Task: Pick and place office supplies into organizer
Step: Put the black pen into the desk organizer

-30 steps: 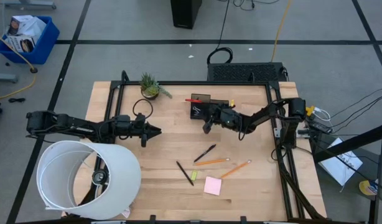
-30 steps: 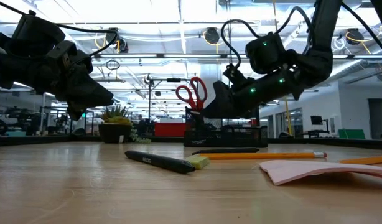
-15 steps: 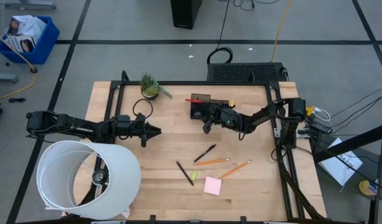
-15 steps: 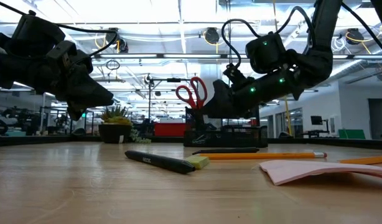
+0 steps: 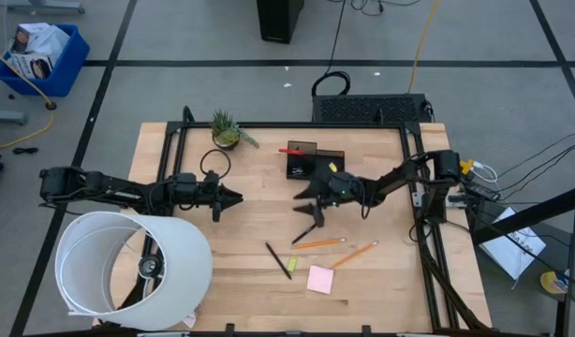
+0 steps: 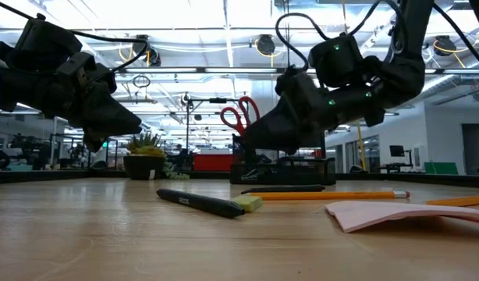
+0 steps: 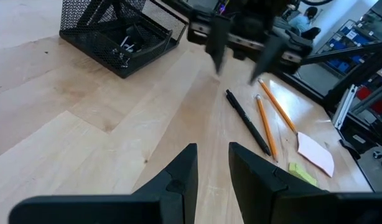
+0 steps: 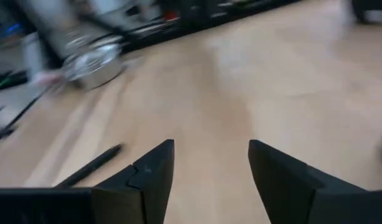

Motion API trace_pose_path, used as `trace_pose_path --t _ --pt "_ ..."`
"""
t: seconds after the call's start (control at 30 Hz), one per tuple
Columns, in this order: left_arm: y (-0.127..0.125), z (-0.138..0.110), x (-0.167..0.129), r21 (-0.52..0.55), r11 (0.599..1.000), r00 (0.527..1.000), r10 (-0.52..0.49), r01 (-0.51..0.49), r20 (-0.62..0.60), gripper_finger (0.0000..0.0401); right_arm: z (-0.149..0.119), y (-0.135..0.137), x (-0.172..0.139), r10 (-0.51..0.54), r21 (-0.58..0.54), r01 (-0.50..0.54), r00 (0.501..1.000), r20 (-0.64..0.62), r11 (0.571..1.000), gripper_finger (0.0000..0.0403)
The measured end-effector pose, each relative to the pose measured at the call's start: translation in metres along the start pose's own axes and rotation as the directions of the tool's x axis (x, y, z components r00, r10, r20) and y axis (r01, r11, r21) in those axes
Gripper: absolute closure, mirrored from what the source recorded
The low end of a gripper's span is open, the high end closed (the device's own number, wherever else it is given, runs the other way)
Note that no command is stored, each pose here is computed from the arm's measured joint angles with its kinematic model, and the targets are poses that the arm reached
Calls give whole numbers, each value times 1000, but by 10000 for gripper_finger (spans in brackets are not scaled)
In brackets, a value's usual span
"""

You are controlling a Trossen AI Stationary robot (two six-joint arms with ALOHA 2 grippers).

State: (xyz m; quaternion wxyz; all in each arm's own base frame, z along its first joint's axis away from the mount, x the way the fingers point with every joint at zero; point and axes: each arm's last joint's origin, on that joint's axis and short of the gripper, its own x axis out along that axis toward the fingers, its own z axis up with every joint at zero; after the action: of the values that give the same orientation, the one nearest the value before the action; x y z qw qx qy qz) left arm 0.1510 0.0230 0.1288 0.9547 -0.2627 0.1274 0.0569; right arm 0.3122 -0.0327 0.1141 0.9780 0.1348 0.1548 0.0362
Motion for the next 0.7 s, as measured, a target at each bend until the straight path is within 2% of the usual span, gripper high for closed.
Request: trace_pose_path --t 0.1,0.2,0.33,0.5,0.7 --pt "0 0 0 0 1000 1000 0 0 -1 308 -2 10 2 81 -29 -82 996 -21 996 212" --pt "0 0 0 0 1000 1000 1 -1 -1 308 -5 18 3 108 -62 -110 993 -41 992 217" --pt "0 0 0 1 1000 1000 2 -2 -1 308 -18 28 4 116 -130 -135 983 -145 982 222" --pt "0 0 0 4 1000 1000 7 -7 -1 308 -31 28 2 94 -96 -125 956 -277 987 232" --pt "1 0 0 3 1000 1000 18 -18 4 308 -37 29 1 90 -84 -124 940 -330 989 243"
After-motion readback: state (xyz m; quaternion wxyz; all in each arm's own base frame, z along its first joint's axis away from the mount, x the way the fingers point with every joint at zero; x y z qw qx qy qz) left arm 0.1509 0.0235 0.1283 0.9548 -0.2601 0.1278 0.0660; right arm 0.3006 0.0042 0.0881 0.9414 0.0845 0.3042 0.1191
